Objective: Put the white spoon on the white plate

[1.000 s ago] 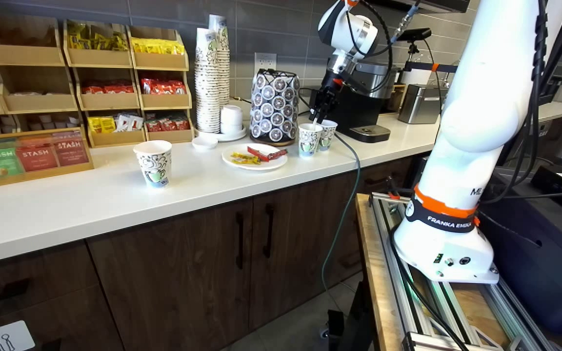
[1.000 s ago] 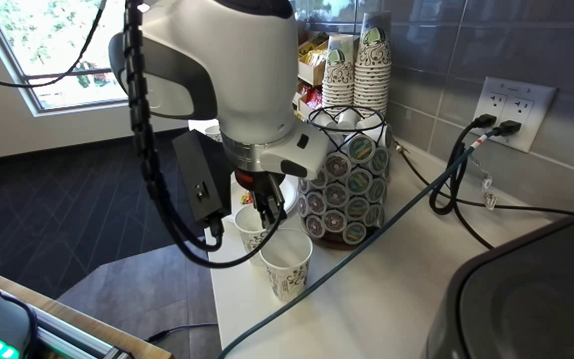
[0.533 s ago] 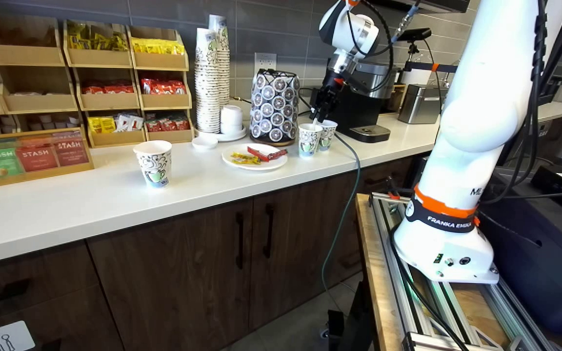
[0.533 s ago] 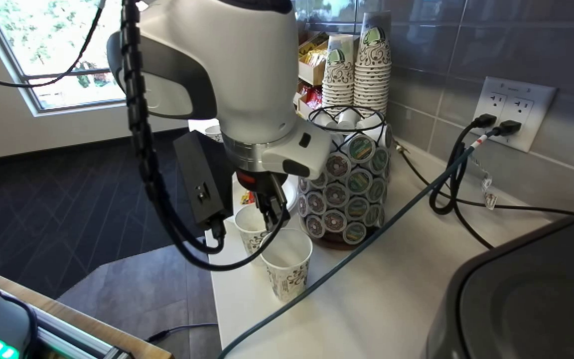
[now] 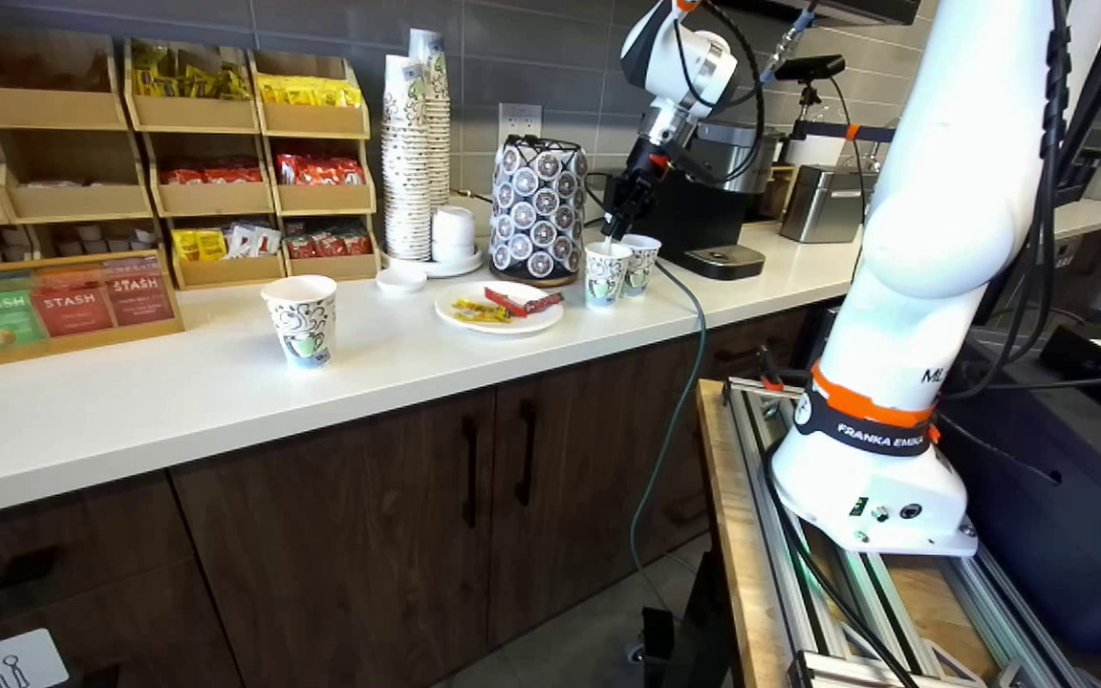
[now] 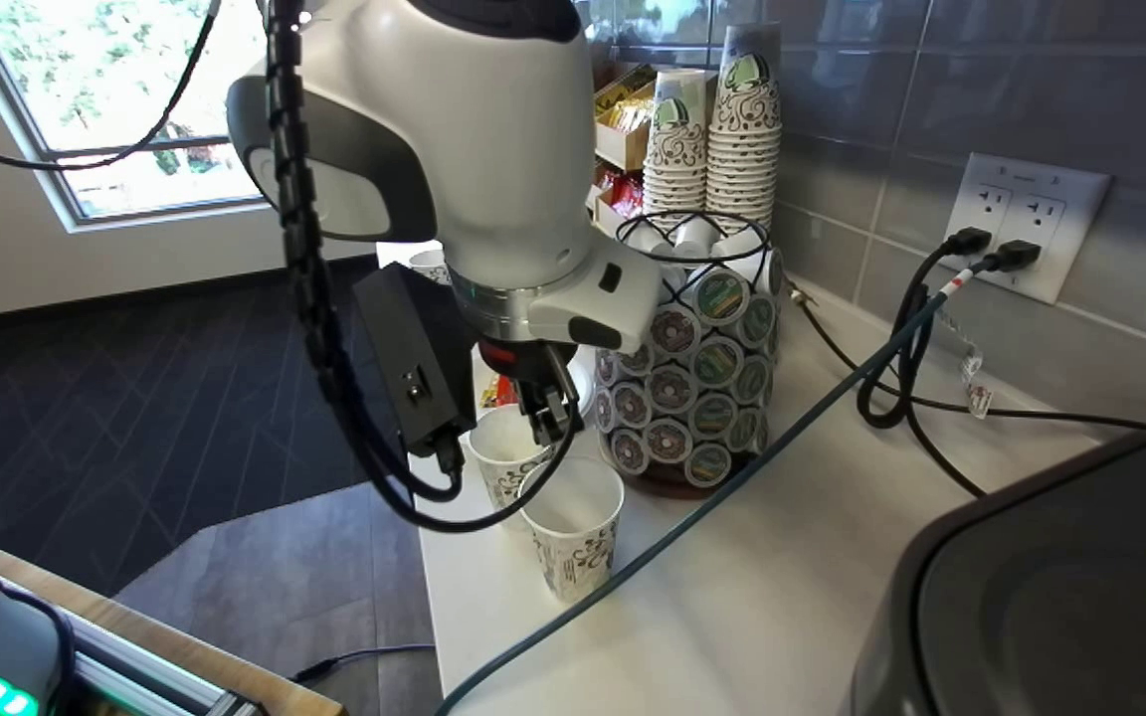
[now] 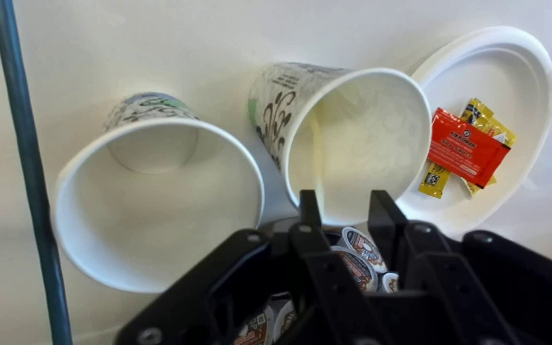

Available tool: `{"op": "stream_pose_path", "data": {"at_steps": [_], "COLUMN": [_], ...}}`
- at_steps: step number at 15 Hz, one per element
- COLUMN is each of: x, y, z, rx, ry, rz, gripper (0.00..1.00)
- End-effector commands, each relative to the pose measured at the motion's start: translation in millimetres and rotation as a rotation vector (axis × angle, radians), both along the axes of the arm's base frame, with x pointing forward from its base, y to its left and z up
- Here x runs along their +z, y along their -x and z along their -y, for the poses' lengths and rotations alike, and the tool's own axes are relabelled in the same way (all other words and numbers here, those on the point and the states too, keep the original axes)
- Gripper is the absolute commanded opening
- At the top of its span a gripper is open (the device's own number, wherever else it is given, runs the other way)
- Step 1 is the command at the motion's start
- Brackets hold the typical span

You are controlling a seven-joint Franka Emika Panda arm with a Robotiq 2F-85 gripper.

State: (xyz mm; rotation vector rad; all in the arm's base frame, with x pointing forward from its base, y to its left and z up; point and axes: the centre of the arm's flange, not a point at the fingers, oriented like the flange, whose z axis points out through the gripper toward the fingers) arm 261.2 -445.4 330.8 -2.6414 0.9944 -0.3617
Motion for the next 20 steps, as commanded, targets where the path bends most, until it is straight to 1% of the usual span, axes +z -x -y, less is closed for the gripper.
{"op": "stream_pose_path", "data": {"at_steps": [1,3,4,5,7,9,12,14,15,16,17,18,19,20], "x": [-9.5,-11.0,-11.3,-12.1,-13.4,-14.5,-15.8,-16.7,-16.8,-16.7,-15.9,-15.1,-14.0,-12.9], "y": [-0.8,-1.2,-1.3,-1.6,-2.6,-4.3,-6.4,-7.2,-7.2,-6.9,-6.4,-6.1,-5.9,-5.6], "z": [4.7,5.7,5.9,6.3,5.9,4.7,2.9,1.9,1.8,1.5,0.8,0.3,-0.3,-0.9], "rx": [0.006,0.010,0.007,0.008,0.006,0.010,0.016,0.022,0.022,0.023,0.024,0.024,0.026,0.028], "ry": [0.013,0.027,0.030,0.038,0.052,0.068,0.084,0.086,0.086,0.085,0.084,0.083,0.084,0.086], "rz": [0.018,0.032,0.036,0.042,0.052,0.062,0.064,0.060,0.058,0.056,0.054,0.055,0.056,0.057], "gripper": [0.38,0.40,0.38,0.38,0.35,0.34,0.29,0.24,0.15,0.14,0.03,0.00,0.03,0.00]}}
